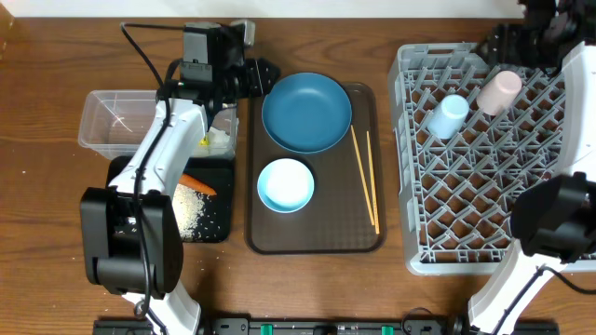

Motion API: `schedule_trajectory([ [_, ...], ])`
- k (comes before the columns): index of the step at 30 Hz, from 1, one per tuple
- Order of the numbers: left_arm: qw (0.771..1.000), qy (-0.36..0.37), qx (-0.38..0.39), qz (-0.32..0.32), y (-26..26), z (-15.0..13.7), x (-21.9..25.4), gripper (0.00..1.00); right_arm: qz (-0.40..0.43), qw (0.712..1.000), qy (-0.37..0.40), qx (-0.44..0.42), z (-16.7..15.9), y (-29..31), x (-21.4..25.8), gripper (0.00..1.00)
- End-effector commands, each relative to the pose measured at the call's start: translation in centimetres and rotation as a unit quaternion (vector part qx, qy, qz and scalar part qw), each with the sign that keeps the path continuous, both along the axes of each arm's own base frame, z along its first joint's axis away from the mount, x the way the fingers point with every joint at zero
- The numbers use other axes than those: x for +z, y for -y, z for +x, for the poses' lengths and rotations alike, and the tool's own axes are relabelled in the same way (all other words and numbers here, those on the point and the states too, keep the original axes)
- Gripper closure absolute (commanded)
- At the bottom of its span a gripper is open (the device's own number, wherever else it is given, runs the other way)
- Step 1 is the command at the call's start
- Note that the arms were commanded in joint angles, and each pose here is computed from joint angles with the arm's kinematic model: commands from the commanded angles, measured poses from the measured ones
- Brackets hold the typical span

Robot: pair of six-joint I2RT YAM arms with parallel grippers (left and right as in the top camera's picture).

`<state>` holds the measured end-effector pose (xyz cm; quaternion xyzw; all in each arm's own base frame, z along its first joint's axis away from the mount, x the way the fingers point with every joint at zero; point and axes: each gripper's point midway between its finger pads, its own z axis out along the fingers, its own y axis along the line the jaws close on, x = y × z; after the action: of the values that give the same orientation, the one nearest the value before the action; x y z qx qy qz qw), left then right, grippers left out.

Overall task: Sort waste into correct bins and load items into the dishwasher rack
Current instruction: 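Lower the pink cup upside down into the rack and release it, then reach the right gripper to the rim of the blue plate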

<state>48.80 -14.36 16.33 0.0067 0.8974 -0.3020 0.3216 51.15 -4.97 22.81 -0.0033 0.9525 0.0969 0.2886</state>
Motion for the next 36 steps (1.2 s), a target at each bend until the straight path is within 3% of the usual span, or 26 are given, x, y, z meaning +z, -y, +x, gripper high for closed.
schedule_trajectory([
  [1, 0.997, 0.005, 0.051, 0.059, -2.5, 0.4, -0.2, 0.66, 0.025, 0.997, 0.020, 0.073, 0.1, -5.2, 1.3, 0.25],
  [8, 0.997, -0.003, 0.045, 0.068, -2.6, 0.0, -0.6, 0.66, -0.003, 0.983, 0.048, 0.177, 0.3, -13.8, 1.7, 0.23],
  [19, 0.994, -0.034, 0.021, 0.099, -3.2, -3.2, -0.1, 0.66, -0.035, 0.967, 0.052, 0.247, -0.9, -21.7, 0.4, 0.22],
  [27, 0.991, -0.028, 0.037, 0.123, -4.3, -4.4, 1.6, 0.66, -0.033, 0.956, 0.043, 0.288, -2.5, -25.6, -0.6, 0.21],
  [36, 0.990, -0.020, 0.025, 0.139, -3.4, -4.5, 1.5, 0.66, -0.030, 0.954, 0.063, 0.293, -1.5, -26.6, -2.5, 0.19],
])
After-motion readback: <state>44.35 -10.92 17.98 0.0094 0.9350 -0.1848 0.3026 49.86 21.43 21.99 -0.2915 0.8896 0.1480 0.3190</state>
